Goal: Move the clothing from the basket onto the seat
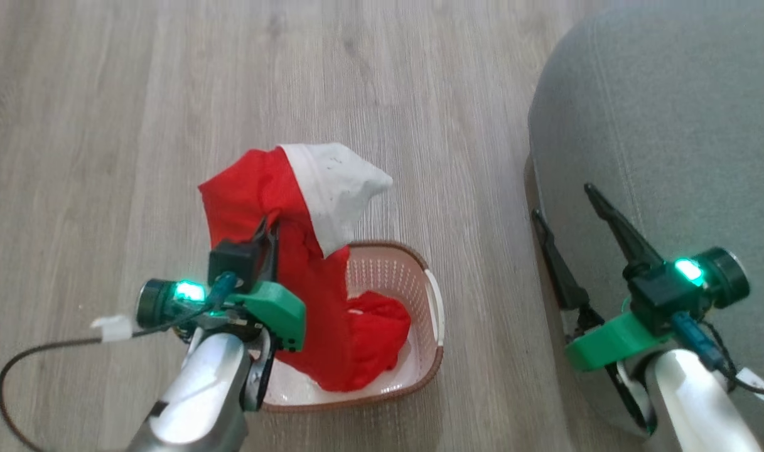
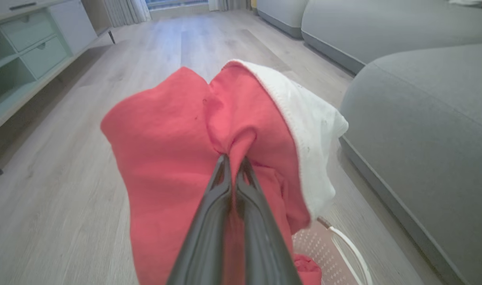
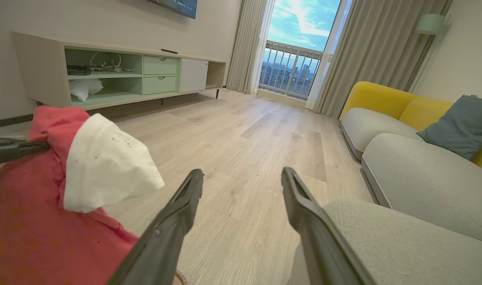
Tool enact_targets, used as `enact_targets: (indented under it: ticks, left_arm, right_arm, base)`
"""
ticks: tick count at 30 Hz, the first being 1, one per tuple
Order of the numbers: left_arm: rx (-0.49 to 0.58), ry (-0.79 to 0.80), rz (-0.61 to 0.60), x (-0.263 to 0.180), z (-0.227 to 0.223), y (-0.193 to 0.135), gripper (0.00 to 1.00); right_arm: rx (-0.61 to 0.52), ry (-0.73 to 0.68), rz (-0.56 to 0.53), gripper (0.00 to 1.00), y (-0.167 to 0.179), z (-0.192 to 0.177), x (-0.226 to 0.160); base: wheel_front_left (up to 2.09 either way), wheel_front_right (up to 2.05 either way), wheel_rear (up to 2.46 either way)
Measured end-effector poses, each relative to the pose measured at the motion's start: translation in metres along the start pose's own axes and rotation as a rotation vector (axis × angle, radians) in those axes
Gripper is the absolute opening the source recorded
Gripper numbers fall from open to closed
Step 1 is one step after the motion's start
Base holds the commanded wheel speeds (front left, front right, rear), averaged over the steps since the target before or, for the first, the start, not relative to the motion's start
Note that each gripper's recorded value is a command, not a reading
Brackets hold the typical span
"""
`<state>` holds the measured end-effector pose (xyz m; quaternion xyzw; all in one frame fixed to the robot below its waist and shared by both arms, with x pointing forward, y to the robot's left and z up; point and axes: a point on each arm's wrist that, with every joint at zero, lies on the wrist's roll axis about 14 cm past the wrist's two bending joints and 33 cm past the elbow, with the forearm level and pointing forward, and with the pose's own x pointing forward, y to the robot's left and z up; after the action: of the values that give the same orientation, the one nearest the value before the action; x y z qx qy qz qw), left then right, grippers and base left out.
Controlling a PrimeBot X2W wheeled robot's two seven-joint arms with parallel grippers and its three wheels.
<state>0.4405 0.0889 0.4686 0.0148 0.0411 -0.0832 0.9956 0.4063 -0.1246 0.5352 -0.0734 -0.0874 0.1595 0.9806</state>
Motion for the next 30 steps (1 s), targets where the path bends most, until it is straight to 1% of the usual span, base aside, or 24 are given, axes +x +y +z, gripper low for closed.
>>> enact_targets:
  ticks: [8, 15, 21, 27, 30]
  left_arm:
    - [-0.035, -0.227, 0.033, -0.02, 0.069, 0.014, 0.0]
    - [-0.062, -0.401, 0.039, -0.031, 0.124, 0.021, 0.0]
    - [-0.063, -0.453, 0.038, -0.033, 0.138, 0.026, 0.0]
    - [-0.066, -0.456, 0.009, -0.032, 0.139, 0.019, 0.0]
    - [-0.068, -0.453, -0.027, -0.031, 0.138, 0.012, 0.0]
  right_arm:
    - [0.003, -0.021, 0.025, 1.0, 0.014, 0.012, -0.014]
    - [0.011, -0.04, 0.057, 1.0, 0.025, 0.018, -0.013]
    - [0.021, -0.034, 0.086, 1.0, 0.035, 0.015, -0.013]
    - [0.013, -0.035, 0.138, 1.0, 0.045, 0.016, -0.015]
    - [0.012, -0.033, 0.178, 1.0, 0.055, 0.015, -0.017]
  base:
    - [0.0, 0.0, 0.0]
    - [0.0, 0.0, 0.0]
    - [0.0, 0.0, 0.0]
    - [0.0, 0.0, 0.0]
    - [0.0, 0.0, 0.0]
